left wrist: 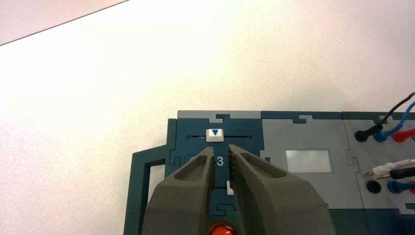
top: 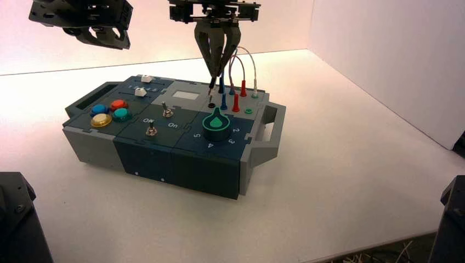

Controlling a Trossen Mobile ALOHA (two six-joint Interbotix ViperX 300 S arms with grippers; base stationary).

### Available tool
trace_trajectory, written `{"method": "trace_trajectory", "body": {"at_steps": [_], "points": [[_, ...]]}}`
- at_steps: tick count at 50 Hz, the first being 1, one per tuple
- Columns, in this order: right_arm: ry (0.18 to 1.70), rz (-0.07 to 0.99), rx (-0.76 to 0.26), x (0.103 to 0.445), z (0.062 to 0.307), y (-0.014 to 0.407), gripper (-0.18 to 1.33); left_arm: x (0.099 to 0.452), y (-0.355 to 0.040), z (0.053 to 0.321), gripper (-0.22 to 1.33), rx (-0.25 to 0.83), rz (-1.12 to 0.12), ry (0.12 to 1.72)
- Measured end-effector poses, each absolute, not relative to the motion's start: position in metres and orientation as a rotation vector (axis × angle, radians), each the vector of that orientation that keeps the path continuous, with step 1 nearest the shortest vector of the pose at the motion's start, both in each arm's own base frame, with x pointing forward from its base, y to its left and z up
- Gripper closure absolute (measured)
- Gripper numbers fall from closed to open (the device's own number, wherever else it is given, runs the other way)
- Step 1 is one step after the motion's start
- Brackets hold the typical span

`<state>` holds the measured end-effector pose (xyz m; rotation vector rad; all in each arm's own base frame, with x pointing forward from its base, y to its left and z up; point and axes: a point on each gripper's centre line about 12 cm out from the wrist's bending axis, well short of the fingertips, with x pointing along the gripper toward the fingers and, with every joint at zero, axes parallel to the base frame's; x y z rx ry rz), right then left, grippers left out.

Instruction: Insert the black wire.

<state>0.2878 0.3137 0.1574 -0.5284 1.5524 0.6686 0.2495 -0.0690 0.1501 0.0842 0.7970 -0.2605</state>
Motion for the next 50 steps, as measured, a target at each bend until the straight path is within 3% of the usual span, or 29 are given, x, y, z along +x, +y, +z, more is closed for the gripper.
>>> {"method": "trace_trajectory", "body": {"at_steps": [18, 50], "points": [[1.619, 0.674, -0.578, 0.287, 0.145, 0.313, 1.22, 0.249, -0.069, 0.15, 0.77, 0.084, -0.261, 0.797], [1.636, 0.683, -0.598, 0.298, 0.147, 0.325, 1.22, 0.249, -0.069, 0.15, 0.77, 0.084, -0.261, 0.796]]}}
